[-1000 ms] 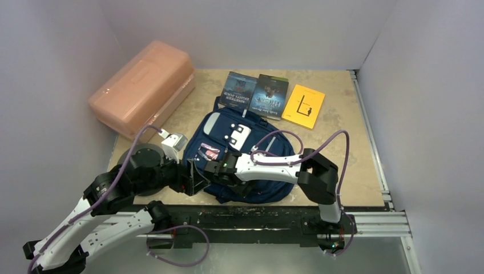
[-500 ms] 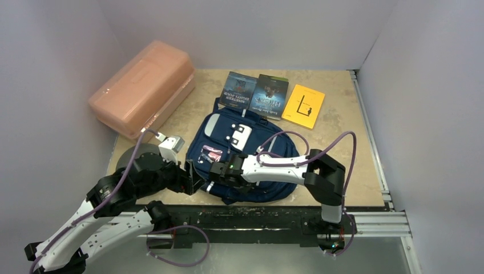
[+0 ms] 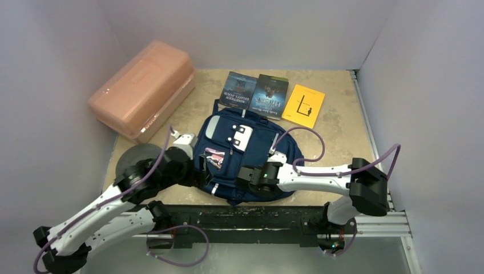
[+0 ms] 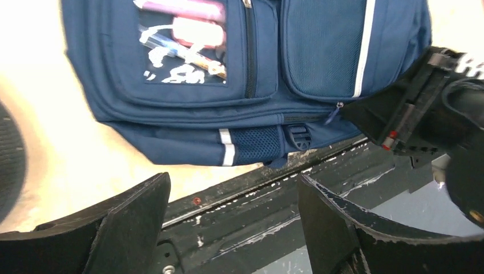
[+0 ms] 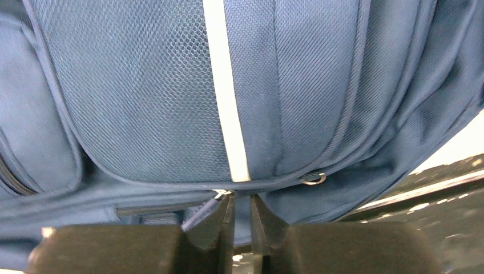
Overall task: Pack the student bag
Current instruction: Zip the student bag at the center of the board.
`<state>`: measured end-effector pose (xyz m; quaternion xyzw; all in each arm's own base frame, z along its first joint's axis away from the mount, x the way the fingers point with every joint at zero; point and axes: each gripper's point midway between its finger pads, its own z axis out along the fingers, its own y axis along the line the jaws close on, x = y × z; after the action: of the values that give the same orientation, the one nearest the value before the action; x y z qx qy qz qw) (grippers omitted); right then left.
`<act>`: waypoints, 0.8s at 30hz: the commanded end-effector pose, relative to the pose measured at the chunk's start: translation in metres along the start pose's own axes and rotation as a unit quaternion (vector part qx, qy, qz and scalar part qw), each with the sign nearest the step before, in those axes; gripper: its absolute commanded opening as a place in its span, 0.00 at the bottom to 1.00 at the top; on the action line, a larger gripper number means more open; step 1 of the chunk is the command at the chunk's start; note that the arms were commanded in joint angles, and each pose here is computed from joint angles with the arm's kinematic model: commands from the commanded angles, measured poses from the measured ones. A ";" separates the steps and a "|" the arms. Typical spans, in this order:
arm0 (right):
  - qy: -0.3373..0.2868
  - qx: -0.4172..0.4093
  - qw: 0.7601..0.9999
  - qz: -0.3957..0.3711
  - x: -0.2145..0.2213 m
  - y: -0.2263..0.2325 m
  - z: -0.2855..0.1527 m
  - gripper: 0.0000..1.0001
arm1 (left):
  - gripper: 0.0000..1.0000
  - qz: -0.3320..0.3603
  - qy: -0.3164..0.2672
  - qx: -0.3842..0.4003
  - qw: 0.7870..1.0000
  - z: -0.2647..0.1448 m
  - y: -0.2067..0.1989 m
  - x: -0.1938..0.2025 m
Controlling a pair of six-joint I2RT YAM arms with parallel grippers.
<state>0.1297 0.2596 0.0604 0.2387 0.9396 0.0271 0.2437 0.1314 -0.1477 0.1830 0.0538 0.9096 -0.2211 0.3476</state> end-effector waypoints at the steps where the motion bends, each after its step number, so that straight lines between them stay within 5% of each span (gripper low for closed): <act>1: -0.009 -0.047 0.995 -0.085 -0.007 0.000 -0.011 0.31 | 0.81 -0.020 0.028 0.053 0.998 0.032 -0.037 -0.001; 5: 0.006 -0.084 0.996 -0.039 -0.007 0.017 -0.026 0.56 | 0.80 -0.036 0.058 0.062 0.996 0.064 -0.051 -0.005; 10: 0.024 -0.127 0.991 0.021 -0.003 0.029 -0.028 0.57 | 0.77 -0.045 0.093 0.065 0.993 0.095 -0.055 0.000; 24: 0.012 -0.066 0.997 -0.031 0.013 0.019 0.002 0.42 | 0.73 -0.048 0.112 0.035 0.992 0.118 -0.037 0.018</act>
<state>0.1300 0.2799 0.0590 0.1923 0.9461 0.0830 0.2470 0.1728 -0.2283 0.1074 0.0496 0.9417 -0.2499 0.2197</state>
